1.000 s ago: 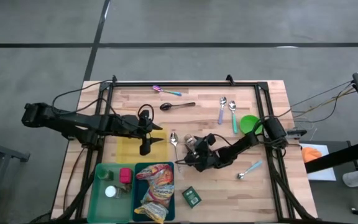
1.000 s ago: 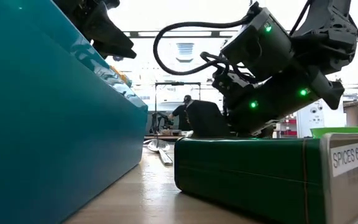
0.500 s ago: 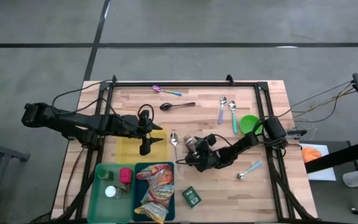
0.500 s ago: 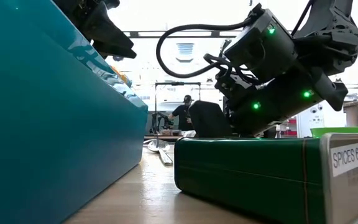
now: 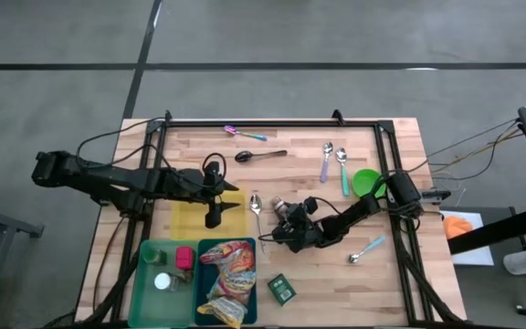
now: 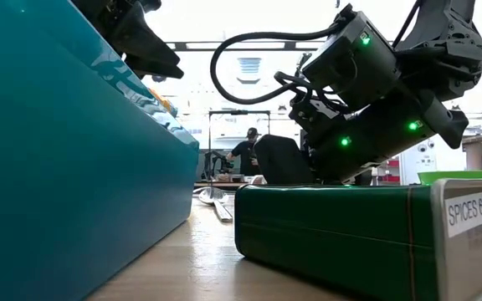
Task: Pick & Place Food Item
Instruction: Put the brown spice bottle into the green bin
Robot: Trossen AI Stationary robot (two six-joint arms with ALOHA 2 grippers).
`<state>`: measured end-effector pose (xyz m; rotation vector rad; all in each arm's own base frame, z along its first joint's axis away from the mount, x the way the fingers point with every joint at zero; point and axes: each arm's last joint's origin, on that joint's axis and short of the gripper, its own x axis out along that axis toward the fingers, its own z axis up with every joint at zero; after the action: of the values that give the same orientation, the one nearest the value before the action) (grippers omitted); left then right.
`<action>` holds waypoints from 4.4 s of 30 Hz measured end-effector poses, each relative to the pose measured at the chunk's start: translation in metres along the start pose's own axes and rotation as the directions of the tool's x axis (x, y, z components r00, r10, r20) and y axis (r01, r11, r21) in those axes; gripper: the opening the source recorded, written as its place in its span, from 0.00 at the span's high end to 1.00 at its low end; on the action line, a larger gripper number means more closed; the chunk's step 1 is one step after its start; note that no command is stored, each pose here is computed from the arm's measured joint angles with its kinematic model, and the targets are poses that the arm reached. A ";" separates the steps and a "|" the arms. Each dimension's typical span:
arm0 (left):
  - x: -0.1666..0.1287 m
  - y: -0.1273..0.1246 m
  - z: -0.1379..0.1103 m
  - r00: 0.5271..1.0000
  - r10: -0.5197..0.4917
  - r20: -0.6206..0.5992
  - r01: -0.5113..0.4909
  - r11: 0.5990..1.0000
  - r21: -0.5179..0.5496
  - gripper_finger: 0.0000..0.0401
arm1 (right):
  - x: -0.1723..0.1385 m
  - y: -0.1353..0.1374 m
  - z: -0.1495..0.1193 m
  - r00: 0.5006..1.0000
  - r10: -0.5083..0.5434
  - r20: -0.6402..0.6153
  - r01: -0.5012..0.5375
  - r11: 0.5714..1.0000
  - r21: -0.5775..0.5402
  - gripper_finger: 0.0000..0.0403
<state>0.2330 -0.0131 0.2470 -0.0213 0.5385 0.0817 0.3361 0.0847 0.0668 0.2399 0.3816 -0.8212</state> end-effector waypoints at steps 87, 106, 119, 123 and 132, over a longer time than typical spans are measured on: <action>0.000 0.000 0.000 1.000 0.000 -0.003 0.000 1.000 0.001 0.43 | 0.075 0.008 0.151 0.276 -0.068 -0.959 -0.248 0.959 -0.140 0.52; 0.000 0.000 0.000 1.000 0.000 -0.003 0.000 1.000 0.001 0.43 | 0.076 0.010 0.156 0.341 -0.090 -0.936 -0.241 0.954 -0.179 0.30; 0.000 0.000 0.000 1.000 0.000 -0.003 0.000 1.000 0.001 0.43 | 0.051 0.014 0.182 0.465 -0.086 -0.881 -0.249 0.942 -0.223 0.30; 0.000 0.000 0.000 1.000 0.000 -0.003 0.000 1.000 0.001 0.43 | 0.038 0.021 0.192 0.548 -0.052 -0.835 -0.266 0.935 -0.233 0.30; -0.001 -0.001 0.005 0.999 -0.019 0.035 0.019 1.000 -0.002 0.43 | 0.004 0.023 0.194 0.720 0.016 -0.693 -0.277 0.923 -0.267 0.30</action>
<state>0.2344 -0.0140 0.2515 -0.0267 0.5030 0.0642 0.4020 0.0289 0.2420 0.2255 1.1909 -0.4582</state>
